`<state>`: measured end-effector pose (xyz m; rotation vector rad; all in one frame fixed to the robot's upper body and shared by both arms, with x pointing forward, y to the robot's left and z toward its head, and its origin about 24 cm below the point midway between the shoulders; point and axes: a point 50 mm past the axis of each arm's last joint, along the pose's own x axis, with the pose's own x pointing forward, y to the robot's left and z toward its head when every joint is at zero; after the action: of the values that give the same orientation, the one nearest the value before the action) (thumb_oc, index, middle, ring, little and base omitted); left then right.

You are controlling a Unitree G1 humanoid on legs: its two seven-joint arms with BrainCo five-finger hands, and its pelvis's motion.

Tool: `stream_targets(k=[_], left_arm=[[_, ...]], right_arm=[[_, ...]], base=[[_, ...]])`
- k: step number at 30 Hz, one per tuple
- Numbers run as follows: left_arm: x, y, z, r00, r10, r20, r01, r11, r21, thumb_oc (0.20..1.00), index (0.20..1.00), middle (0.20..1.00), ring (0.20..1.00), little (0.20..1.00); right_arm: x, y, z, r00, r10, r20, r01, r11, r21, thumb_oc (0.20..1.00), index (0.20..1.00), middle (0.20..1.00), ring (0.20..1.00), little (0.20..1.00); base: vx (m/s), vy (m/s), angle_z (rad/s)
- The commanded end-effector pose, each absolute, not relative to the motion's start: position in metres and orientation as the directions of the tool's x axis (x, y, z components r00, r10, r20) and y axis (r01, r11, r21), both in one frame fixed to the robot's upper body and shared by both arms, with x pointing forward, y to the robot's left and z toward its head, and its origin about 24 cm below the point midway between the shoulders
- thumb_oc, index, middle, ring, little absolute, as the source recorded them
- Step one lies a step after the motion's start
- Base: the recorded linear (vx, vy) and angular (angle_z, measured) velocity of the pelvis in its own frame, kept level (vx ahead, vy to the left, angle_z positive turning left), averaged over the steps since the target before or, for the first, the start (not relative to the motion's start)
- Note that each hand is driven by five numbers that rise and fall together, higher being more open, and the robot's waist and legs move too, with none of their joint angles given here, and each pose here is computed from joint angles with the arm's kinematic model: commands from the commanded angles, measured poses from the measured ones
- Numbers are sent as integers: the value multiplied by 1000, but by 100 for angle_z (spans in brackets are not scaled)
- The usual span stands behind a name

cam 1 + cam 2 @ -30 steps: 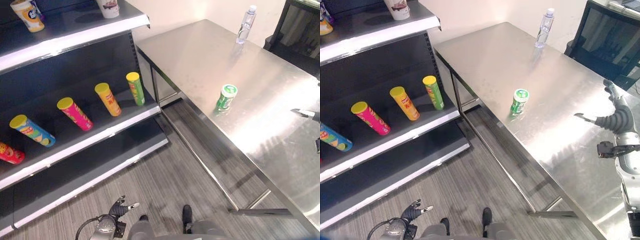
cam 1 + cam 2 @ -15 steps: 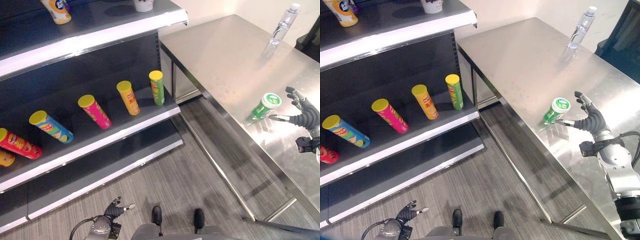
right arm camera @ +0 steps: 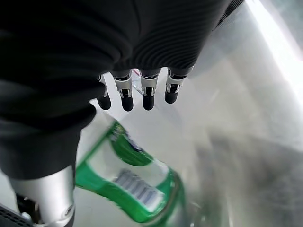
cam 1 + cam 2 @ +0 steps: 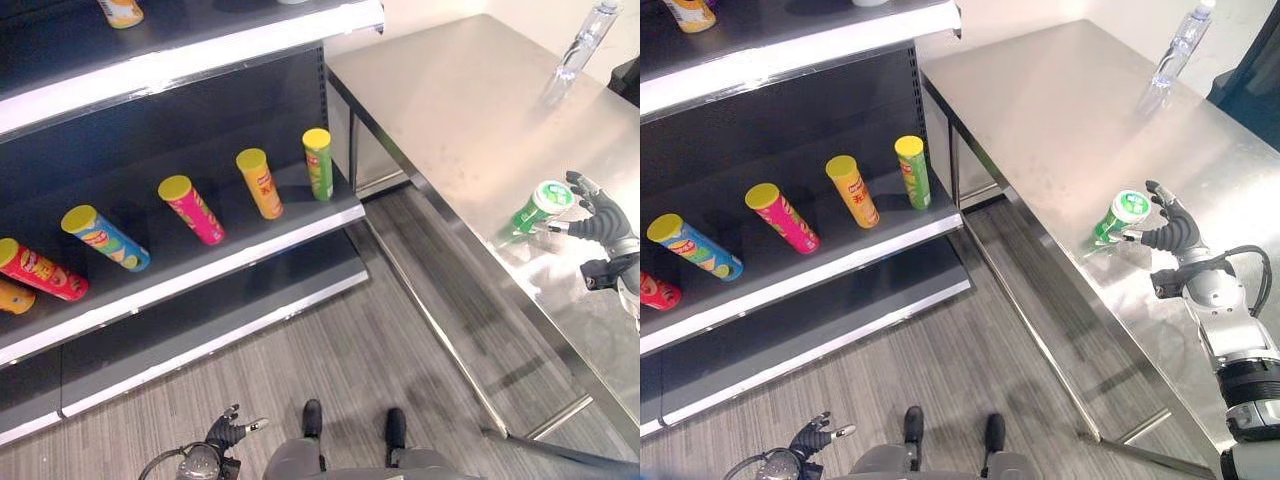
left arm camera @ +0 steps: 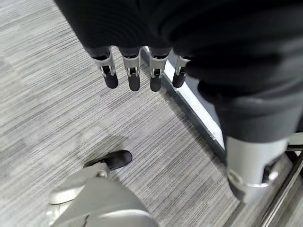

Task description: Put the goods on the table back onto the shelves and tidy them up.

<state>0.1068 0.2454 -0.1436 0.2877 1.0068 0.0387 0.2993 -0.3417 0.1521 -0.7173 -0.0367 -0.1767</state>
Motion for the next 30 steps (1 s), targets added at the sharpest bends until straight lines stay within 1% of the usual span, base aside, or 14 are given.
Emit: stream_targets(k=[1, 11, 18, 24, 30], left_arm=[[127, 252, -135, 594, 180, -784, 83, 956, 282, 1000, 1000, 1000, 1000, 1000], [125, 248, -138, 586, 185, -789, 62, 961, 271, 1000, 1000, 1000, 1000, 1000], [122, 246, -140, 576, 187, -796, 53, 963, 265, 1000, 1000, 1000, 1000, 1000], [122, 245, -140, 578, 181, -796, 54, 964, 259, 1000, 1000, 1000, 1000, 1000], [126, 242, -139, 589, 167, -790, 62, 966, 251, 1000, 1000, 1000, 1000, 1000]], right_arm=[[316, -333, 198, 972, -88, 218, 212, 729, -651, 1000, 1000, 1000, 1000, 1000], [324, -335, 198, 963, -136, 233, 256, 729, -635, 1000, 1000, 1000, 1000, 1000], [325, -333, 200, 957, -134, 256, 270, 729, -629, 1000, 1000, 1000, 1000, 1000], [321, -325, 206, 956, -85, 279, 251, 725, -641, 1000, 1000, 1000, 1000, 1000], [322, -321, 204, 968, -38, 250, 202, 711, -673, 1000, 1000, 1000, 1000, 1000]], base=[[0, 0, 0], [3, -2, 1], [0, 0, 0], [0, 0, 0], [-1, -3, 3]])
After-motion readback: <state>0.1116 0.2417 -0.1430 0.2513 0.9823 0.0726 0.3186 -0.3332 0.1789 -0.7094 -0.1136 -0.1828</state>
